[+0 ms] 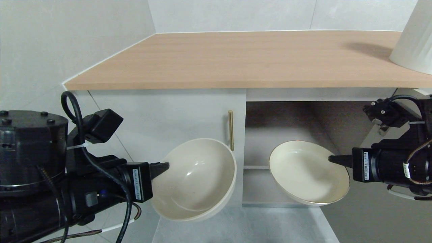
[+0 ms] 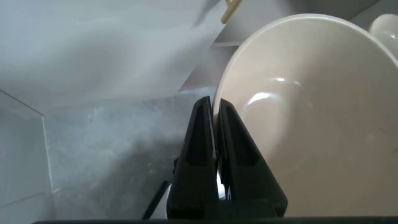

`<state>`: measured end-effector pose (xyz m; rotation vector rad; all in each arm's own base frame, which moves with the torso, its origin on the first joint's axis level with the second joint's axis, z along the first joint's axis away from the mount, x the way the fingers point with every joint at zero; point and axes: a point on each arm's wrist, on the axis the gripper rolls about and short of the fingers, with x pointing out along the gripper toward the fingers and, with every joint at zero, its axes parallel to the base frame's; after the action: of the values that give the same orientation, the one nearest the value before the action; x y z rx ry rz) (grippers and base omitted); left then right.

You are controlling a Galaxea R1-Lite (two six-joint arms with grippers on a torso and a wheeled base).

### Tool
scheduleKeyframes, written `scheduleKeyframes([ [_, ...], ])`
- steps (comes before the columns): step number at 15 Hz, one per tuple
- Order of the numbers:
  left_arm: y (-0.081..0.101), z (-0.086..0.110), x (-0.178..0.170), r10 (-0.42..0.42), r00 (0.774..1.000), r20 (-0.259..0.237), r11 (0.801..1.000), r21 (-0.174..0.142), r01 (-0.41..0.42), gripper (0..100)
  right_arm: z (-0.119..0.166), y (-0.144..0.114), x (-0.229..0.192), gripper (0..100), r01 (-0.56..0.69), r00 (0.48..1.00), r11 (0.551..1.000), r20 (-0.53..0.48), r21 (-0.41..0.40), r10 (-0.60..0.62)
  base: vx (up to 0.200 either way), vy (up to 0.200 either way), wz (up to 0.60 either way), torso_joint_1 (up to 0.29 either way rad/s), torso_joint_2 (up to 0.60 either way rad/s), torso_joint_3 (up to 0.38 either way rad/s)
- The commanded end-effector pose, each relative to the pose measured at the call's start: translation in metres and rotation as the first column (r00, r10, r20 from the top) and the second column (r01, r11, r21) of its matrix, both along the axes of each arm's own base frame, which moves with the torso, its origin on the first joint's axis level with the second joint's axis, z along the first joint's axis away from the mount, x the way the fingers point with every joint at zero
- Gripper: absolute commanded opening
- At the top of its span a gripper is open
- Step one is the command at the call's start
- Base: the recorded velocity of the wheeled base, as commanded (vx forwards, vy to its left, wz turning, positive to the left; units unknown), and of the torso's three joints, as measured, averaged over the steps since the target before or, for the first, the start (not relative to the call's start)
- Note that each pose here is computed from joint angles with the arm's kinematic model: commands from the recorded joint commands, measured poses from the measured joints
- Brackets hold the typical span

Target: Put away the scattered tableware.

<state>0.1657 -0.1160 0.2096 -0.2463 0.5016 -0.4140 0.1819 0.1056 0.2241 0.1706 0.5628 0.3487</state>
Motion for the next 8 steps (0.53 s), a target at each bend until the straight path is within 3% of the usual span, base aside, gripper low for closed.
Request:
scheduleKeyframes([
  [1,0.000,0.000,0.000,0.000,1.000,-0.001,1.000,0.001,0.000,0,-0.003,0.001,0.002,0,-0.001,1.000,1.000,-0.010,-0.007,0.001,0.000,0.000,0.00,-0.046,0.16,0.046],
  [8,-0.001,-0.002,0.002,0.000,1.000,-0.007,1.000,0.005,0.000,0,-0.025,0.016,0.027,0,0.005,0.998,0.999,-0.057,-0.039,-0.008,0.000,0.000,0.00,-0.007,0.02,0.012],
])
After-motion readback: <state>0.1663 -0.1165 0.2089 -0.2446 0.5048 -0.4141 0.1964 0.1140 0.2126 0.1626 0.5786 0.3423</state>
